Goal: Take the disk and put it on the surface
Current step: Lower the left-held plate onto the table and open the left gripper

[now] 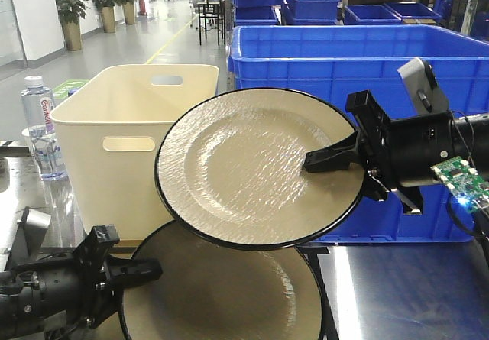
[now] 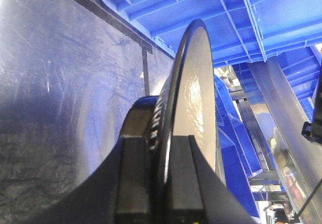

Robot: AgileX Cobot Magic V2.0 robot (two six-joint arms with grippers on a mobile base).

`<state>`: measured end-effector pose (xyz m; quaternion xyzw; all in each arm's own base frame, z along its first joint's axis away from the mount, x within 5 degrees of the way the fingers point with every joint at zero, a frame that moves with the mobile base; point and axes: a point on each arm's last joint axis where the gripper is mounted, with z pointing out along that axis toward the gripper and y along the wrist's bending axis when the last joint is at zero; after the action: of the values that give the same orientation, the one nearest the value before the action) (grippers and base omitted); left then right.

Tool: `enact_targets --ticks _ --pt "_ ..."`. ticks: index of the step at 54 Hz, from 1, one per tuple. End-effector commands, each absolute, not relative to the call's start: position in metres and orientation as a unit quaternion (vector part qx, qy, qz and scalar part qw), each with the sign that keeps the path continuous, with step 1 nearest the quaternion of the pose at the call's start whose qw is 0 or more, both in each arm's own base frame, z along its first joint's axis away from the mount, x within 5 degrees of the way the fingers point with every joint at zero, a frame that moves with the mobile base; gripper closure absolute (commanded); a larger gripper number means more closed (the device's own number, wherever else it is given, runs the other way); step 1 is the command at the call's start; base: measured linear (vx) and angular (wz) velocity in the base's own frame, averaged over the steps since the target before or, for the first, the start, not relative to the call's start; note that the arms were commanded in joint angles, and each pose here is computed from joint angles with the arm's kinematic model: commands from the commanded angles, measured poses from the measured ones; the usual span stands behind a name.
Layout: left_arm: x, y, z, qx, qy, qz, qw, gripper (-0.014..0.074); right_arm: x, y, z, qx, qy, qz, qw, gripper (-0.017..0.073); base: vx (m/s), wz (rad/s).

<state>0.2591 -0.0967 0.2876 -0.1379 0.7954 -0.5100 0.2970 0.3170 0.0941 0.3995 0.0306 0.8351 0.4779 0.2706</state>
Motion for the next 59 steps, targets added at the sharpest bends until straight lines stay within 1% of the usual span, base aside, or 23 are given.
enact_targets --ticks 1,17,37,47,59 --pt "0.256 -0.1 0.319 -0.152 0.741 -0.58 0.303 0.0592 0.308 0.094 0.434 0.042 0.79 0.526 0.314 0.0559 0.0 0.0" --pt "0.257 -0.099 0.318 -0.158 0.742 -0.574 0.308 0.0592 0.308 0.094 0.434 0.042 0.789 0.525 0.315 0.0559 0.0 0.0" --pt "0.265 -0.09 0.309 -0.185 0.765 -0.513 0.342 0.0591 0.311 0.092 0.435 0.054 0.785 0.522 0.33 0.0559 0.0 0.0" --pt "0.265 -0.089 0.307 -0.201 0.768 -0.51 0.333 0.0585 0.314 0.09 0.436 0.063 0.781 0.519 0.343 0.0559 0.0 0.0" --pt "0.26 -0.088 0.291 -0.223 0.779 -0.499 0.307 0.0573 0.315 0.089 0.436 0.07 0.778 0.517 0.351 0.0559 0.0 0.0"
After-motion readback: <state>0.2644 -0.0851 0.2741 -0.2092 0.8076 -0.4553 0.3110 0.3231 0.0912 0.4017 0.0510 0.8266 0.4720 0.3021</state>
